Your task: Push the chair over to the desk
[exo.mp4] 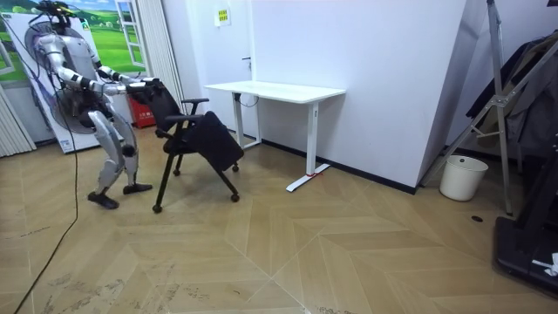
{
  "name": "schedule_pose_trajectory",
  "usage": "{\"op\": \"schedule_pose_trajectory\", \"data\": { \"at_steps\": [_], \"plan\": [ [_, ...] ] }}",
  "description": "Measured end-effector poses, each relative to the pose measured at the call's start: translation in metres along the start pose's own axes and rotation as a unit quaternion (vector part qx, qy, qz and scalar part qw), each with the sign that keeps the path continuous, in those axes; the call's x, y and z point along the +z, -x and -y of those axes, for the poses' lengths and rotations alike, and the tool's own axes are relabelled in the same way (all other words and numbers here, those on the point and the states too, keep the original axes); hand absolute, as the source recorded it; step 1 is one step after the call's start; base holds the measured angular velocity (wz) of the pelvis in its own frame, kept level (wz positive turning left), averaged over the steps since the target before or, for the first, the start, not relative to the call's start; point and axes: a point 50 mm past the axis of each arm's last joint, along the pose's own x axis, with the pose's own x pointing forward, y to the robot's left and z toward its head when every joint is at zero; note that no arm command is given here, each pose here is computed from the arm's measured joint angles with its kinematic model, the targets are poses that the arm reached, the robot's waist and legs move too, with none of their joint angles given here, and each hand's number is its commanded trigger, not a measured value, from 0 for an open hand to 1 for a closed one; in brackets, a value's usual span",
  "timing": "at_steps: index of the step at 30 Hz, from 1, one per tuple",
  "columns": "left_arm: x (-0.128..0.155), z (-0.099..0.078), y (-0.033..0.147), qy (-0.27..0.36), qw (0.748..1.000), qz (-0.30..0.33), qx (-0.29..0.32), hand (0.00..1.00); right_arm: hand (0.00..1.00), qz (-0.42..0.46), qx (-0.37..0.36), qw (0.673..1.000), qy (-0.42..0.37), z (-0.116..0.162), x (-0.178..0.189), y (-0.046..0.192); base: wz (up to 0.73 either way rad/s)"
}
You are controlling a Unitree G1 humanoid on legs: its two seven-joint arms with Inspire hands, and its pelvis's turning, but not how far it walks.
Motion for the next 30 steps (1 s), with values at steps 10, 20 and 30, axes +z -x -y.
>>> {"op": "schedule_pose_trajectory", "data": {
  "at_steps": [10,20,30],
  "plan": [
    [-0.004,0.006,0.007,-0.001,1.000,0.002,-0.007,1.00,1.00,0.020,0.010,1.000,-0.002,-0.002,0.004,0.003,0.61],
    [-0.009,-0.006,-0.002,-0.005,1.000,-0.014,0.019,1.00,1.00,0.028,0.006,1.000,0.001,0.010,0.002,-0.015,0.39],
    [-0.005,-0.002,0.000,0.002,0.999,-0.025,0.042,1.00,1.00,0.028,-0.001,1.000,0.004,0.013,-0.001,-0.017,0.20]
  ]
}}
